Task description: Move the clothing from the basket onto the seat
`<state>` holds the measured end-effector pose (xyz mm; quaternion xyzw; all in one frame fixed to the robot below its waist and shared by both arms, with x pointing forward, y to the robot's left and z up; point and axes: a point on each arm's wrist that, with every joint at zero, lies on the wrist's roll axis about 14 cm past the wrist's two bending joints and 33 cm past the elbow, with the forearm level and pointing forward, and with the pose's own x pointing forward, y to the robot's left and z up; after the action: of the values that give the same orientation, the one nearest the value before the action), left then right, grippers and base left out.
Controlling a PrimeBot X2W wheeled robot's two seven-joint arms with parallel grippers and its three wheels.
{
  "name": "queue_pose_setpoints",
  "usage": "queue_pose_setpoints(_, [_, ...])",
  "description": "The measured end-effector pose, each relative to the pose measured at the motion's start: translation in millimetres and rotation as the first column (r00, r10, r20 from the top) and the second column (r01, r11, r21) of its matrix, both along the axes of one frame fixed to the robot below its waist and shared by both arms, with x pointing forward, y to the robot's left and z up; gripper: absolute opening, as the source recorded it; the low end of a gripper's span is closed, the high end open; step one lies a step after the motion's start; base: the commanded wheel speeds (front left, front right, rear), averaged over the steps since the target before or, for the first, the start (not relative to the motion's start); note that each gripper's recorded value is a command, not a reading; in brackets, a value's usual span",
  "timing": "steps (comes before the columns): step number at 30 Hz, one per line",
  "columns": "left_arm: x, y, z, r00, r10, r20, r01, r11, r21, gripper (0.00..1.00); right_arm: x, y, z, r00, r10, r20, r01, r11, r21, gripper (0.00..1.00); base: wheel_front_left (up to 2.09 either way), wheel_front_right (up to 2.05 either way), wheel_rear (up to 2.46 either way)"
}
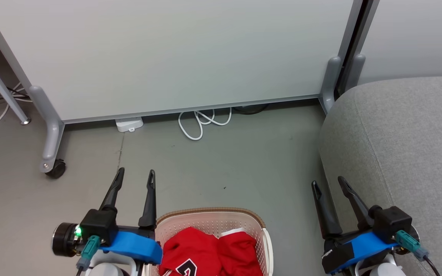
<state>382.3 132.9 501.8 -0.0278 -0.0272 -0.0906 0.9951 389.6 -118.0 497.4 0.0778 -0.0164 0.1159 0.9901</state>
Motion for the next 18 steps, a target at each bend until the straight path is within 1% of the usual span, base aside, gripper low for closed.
queue_pose_setpoints(9, [19,-28,-10,0.994,-0.105,-0.031,0.106,0.994,0.030,1.00,11,-10,0,1.000,-0.029,0.004,0.029,1.000,-0.011,1.00,0.00,0.00,0.00])
queue_pose_setpoints(18, [45,-59,-50,0.962,-0.233,-0.140,0.246,0.966,0.085,1.00,34,-25,-6,0.998,-0.067,-0.002,0.067,0.998,-0.020,1.00,0.00,0.00,0.00])
